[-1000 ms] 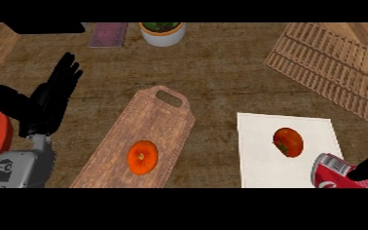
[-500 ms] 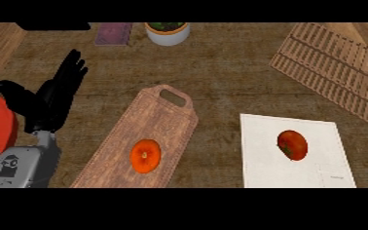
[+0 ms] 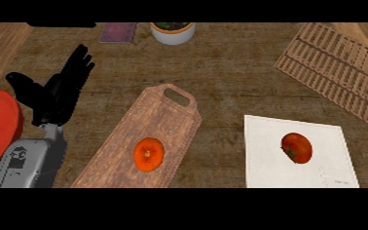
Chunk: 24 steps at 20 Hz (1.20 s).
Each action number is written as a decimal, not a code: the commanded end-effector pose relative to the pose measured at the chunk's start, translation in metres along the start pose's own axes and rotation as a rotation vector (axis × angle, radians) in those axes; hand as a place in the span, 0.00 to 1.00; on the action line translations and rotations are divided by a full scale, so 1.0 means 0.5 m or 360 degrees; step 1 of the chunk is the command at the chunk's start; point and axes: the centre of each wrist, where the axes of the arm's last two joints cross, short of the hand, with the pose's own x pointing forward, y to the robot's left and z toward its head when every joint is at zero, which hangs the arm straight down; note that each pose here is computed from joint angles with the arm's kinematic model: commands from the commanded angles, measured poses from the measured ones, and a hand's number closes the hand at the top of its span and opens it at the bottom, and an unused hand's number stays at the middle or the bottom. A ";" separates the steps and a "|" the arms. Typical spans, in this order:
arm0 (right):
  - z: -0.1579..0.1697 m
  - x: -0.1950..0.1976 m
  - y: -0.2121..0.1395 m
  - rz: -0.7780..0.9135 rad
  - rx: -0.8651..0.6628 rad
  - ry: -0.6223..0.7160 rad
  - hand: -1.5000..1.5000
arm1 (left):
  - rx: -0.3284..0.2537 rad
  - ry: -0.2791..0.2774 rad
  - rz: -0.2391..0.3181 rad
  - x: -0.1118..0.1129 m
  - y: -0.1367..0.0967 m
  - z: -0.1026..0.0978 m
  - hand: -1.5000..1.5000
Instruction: Pick the can from the placemat and place it in the tiered shelf
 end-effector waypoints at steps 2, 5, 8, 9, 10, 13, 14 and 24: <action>-0.021 -0.072 -0.029 0.0004 0.0013 0.0017 1.00 | 0.0003 -0.0009 -0.0002 -0.003 0.027 -0.012 0.50; -0.049 -0.093 -0.040 -0.0032 0.0014 0.0037 1.00 | -0.0017 -0.0015 0.0001 0.006 0.007 -0.011 0.50; -0.056 -0.125 -0.032 0.0011 0.0000 0.0042 1.00 | -0.0015 0.0012 -0.0007 0.014 0.027 -0.012 0.50; -0.033 -0.152 -0.021 0.0000 0.0025 0.0011 1.00 | -0.0014 -0.0001 0.0001 -0.005 0.019 0.012 0.50; -0.078 -0.129 -0.017 -0.0013 0.0003 0.0004 1.00 | 0.0003 -0.0011 -0.0012 0.000 0.003 -0.008 0.50; -0.055 -0.146 -0.038 -0.0024 0.0021 -0.0019 1.00 | 0.0029 0.0005 0.0016 0.018 0.004 -0.011 0.50; -0.056 -0.149 -0.073 -0.0021 -0.0046 0.0017 1.00 | -0.0018 -0.0024 -0.0001 -0.012 -0.012 -0.006 0.50; -0.100 -0.198 -0.008 -0.0104 -0.0429 0.0096 0.00 | -0.0023 -0.0035 -0.0022 0.007 0.011 -0.011 0.50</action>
